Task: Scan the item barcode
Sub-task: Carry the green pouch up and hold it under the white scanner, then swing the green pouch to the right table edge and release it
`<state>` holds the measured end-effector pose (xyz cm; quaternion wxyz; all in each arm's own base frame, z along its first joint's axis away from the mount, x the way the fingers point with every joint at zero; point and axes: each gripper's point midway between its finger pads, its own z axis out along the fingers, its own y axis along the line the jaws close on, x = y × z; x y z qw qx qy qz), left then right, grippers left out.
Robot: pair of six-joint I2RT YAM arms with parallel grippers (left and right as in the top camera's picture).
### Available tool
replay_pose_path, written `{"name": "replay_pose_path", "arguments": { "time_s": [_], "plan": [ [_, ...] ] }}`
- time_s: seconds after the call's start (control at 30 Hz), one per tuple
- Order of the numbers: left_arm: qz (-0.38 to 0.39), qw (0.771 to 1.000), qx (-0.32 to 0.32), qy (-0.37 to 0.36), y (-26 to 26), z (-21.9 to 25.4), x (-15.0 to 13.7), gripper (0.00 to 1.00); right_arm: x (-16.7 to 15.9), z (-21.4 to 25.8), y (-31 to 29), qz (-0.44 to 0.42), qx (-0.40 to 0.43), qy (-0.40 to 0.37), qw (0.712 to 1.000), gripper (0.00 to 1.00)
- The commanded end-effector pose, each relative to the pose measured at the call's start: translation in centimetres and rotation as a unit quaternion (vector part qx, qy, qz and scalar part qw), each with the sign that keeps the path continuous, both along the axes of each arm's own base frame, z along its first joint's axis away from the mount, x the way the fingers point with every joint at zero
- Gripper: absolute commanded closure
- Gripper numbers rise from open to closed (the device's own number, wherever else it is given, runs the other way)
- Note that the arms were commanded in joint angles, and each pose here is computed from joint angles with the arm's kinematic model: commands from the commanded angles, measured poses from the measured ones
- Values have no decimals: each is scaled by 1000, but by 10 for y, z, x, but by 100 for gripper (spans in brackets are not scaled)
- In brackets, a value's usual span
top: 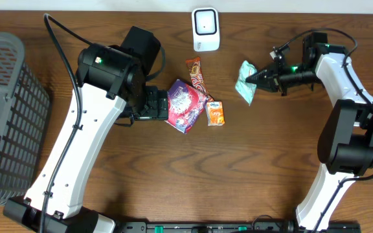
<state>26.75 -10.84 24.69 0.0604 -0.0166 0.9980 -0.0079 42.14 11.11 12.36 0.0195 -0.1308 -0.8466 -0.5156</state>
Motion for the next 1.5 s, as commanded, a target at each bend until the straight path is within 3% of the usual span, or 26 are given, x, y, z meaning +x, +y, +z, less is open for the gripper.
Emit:
{"name": "replay_pose_path", "arguments": {
  "time_s": [0.0, 0.2, 0.37, 0.4, 0.5, 0.6, 0.7, 0.8, 0.93, 1.1, 1.33, 1.47],
  "plan": [
    [8, 1000, 4, 3, 3, -1, 0, 2, 3, 47, 15, -2, 133, -4, 991, 99],
    [8, 1000, 4, 3, 3, -1, 0, 2, 6, 42, 25, 4, 113, -4, 994, 99],
    [8, 1000, 4, 3, 3, -1, 0, 2, 47, 3, 31, -42, -95, -32, 994, 99],
    [8, 1000, 4, 3, 3, -1, 0, 2, 72, 8, 39, -64, -157, -86, 982, 99],
    [8, 1000, 4, 3, 3, -1, 0, 2, 118, 33, 56, -118, -235, -196, 945, 99],
    [8, 1000, 4, 3, 3, -1, 0, 2, 148, 57, 68, -170, -287, -278, 901, 99],
    [8, 1000, 4, 3, 3, -1, 0, 2, 167, 76, 85, -231, -305, -329, 863, 99],
    [8, 1000, 4, 3, 3, -1, 0, 2, 181, 83, 106, -256, -293, -371, 843, 99],
    [8, 1000, 4, 3, 3, -1, 0, 2, 198, 49, 112, -299, -267, -346, 849, 99],
    [8, 1000, 4, 3, 3, -1, 0, 2, 211, 28, 101, -294, -250, -338, 858, 99],
    [8, 1000, 4, 3, 3, -1, 0, 2, 215, 91, 34, -311, -242, -364, 844, 99],
    [8, 1000, 4, 3, 3, -1, 0, 2, 196, 124, -48, -348, -302, -335, 822, 99]
  ]
}}
